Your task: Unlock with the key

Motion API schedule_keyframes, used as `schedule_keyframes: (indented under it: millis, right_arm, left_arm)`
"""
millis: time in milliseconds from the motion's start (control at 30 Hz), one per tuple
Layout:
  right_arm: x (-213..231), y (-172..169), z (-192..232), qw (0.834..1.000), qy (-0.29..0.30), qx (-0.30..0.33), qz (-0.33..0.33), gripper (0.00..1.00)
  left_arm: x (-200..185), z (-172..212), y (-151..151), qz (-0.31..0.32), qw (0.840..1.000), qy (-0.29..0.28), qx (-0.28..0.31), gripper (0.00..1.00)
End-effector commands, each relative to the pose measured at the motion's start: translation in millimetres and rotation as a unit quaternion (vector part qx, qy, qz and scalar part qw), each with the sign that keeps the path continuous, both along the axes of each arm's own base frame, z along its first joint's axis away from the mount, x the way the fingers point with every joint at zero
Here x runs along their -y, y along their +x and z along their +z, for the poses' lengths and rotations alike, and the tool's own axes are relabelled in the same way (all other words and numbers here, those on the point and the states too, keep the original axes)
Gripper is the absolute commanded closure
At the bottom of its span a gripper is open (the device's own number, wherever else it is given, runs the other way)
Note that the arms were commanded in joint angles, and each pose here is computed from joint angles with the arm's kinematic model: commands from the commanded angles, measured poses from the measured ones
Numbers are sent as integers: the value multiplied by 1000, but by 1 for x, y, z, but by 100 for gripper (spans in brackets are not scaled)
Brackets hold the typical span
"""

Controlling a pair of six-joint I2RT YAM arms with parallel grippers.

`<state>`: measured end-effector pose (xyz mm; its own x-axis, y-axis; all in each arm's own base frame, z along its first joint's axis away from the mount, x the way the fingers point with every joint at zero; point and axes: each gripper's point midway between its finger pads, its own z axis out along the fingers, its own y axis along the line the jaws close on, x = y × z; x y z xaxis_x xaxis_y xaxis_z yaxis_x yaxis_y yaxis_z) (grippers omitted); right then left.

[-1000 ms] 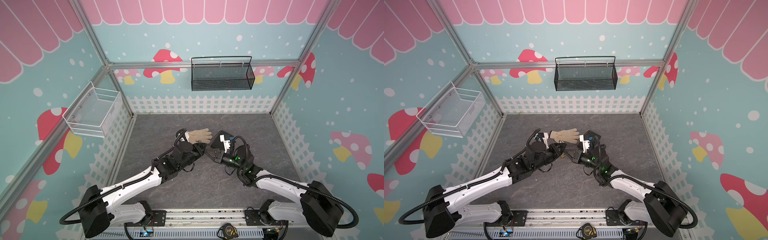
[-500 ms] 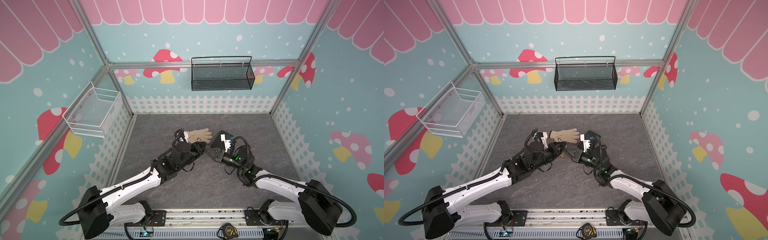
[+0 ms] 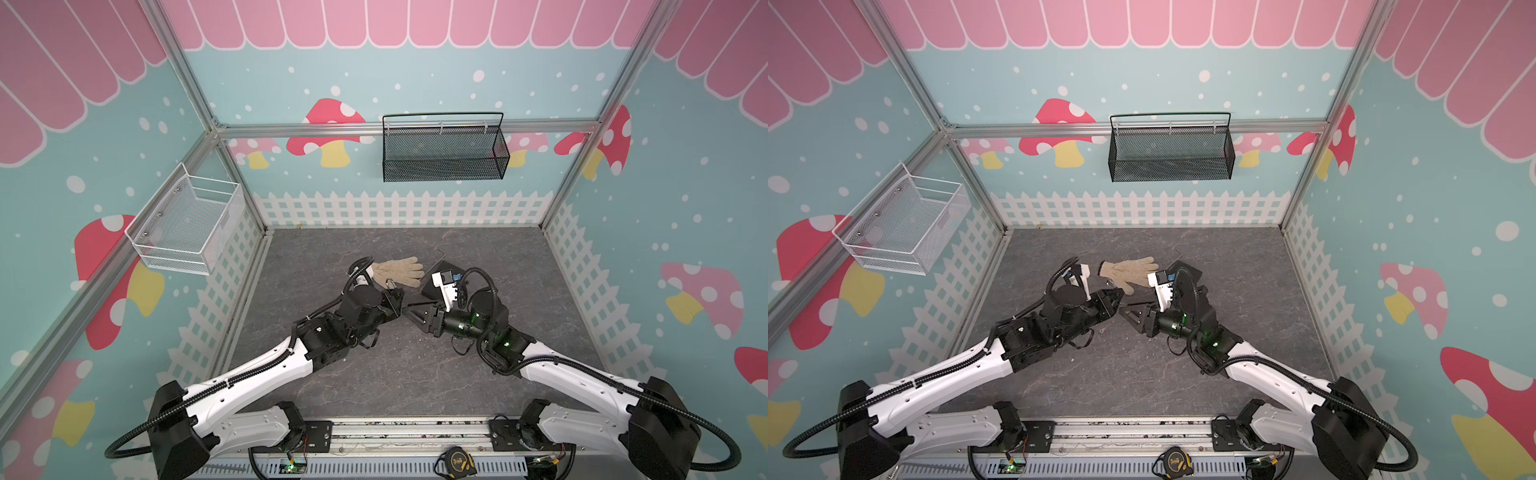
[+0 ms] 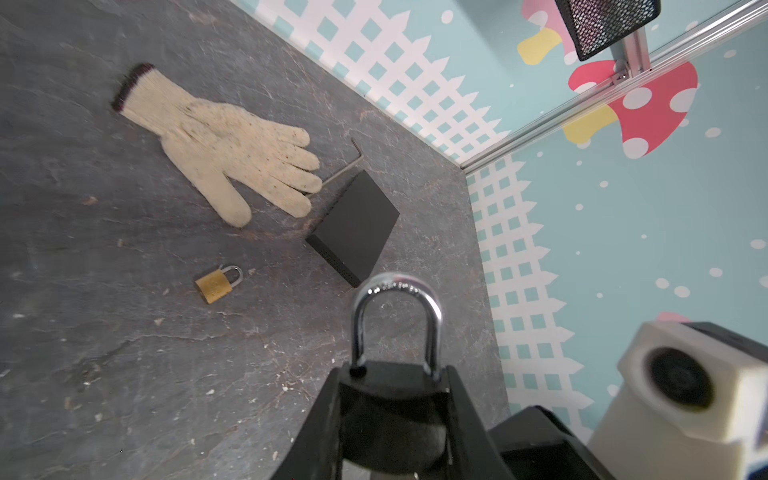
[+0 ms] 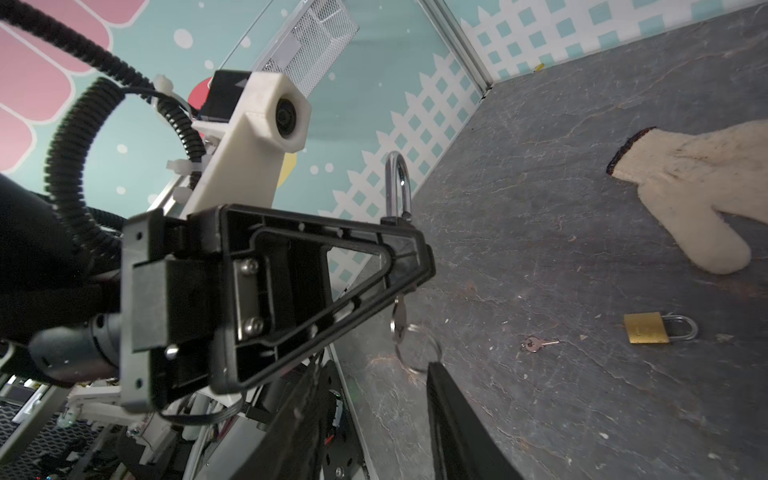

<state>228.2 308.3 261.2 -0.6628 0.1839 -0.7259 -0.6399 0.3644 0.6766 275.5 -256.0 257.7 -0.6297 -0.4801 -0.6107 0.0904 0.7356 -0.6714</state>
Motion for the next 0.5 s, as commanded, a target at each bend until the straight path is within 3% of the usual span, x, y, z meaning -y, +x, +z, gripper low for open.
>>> schedule_keyframes:
  millis: [0, 100, 200, 467]
  right_arm:
    - [15, 2, -6, 996, -75, 34, -26, 48]
    - [28, 4, -5, 990, -127, 52, -42, 37]
    - [33, 6, 2, 981, -174, 71, -41, 33]
    - [18, 10, 21, 967, -238, 89, 11, 29]
  left_arm:
    - [-26, 10, 2, 12, 994, 85, 60, 100]
    - [-37, 7, -1, -6, 983, 148, 111, 100]
    - [-39, 2, -4, -35, 966, 187, 177, 100]
    - [-25, -1, -25, -111, 915, 193, 335, 100]
